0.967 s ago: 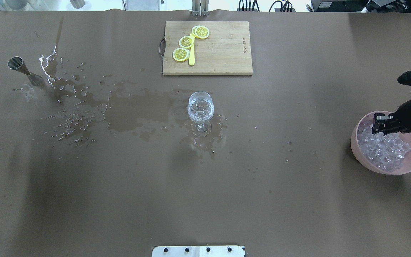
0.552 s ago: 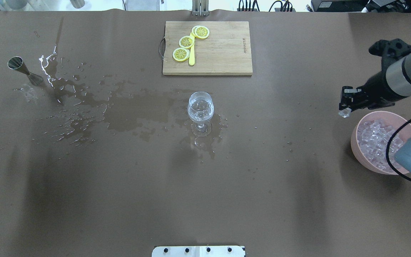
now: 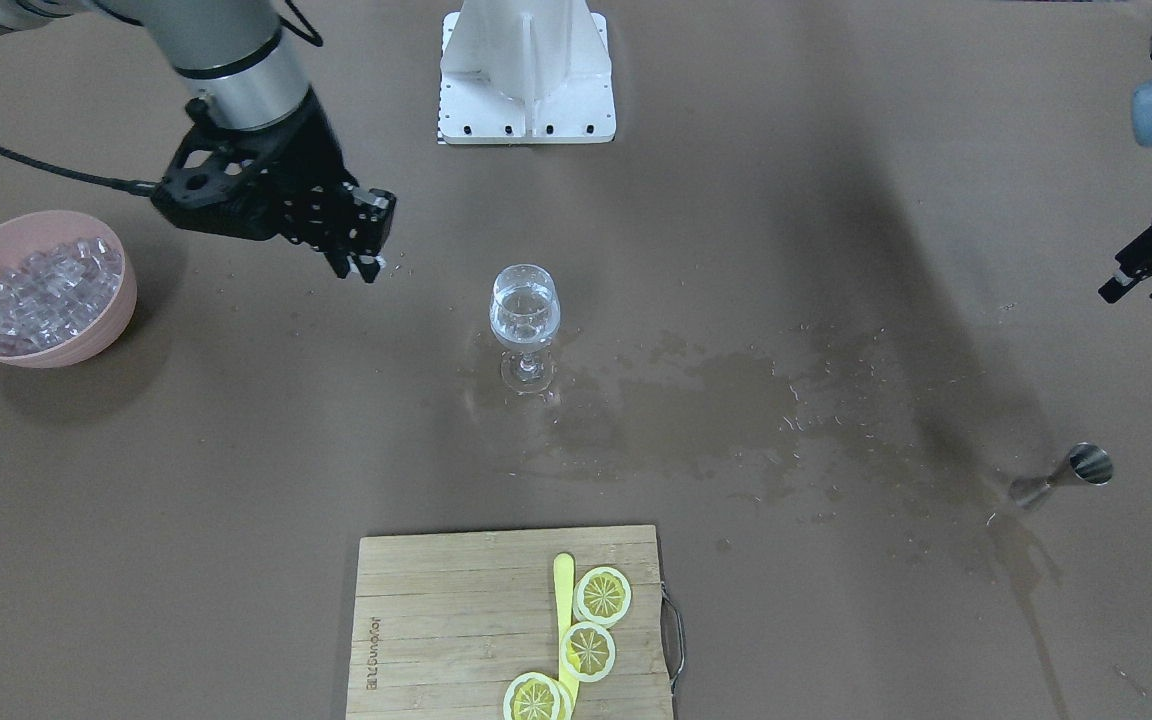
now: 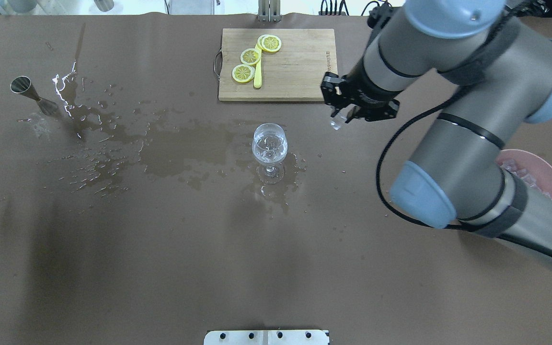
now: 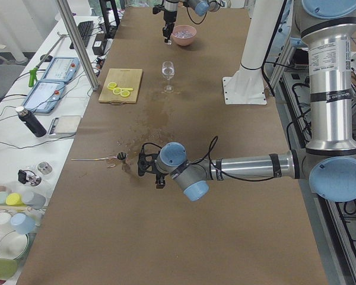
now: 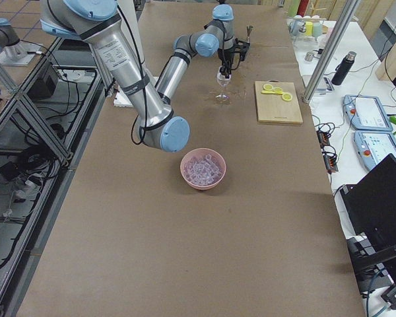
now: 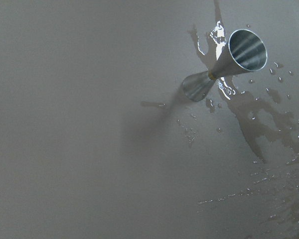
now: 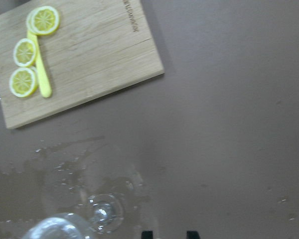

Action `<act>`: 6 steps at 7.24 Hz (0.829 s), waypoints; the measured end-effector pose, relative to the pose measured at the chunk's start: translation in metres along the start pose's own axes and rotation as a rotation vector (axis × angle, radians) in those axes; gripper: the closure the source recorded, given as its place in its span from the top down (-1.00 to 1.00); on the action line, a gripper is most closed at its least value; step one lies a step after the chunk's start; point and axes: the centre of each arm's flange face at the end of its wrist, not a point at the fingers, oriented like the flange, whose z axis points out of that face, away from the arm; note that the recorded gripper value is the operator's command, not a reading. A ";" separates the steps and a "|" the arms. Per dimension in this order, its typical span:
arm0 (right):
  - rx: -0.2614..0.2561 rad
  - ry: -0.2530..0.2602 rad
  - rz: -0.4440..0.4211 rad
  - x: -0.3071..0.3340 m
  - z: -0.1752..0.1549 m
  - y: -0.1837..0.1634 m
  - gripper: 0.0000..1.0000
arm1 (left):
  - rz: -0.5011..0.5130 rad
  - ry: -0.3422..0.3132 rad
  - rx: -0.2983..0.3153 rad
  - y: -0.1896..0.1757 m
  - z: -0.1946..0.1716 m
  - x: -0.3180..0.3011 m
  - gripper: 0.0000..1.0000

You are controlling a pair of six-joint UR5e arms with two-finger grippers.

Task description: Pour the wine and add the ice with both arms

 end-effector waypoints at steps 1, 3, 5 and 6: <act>-0.001 -0.015 0.040 -0.043 0.005 0.011 -1.00 | -0.001 -0.001 0.000 0.000 0.000 -0.001 0.94; -0.006 -0.039 0.068 -0.079 0.013 0.018 -1.00 | -0.001 -0.002 0.000 0.001 0.000 -0.001 0.95; -0.010 -0.044 0.073 -0.084 0.020 0.020 0.98 | -0.001 -0.002 0.001 0.001 0.000 -0.001 0.95; -0.011 -0.042 0.075 -0.084 0.021 0.020 1.00 | -0.001 -0.003 0.003 0.001 0.000 -0.001 0.95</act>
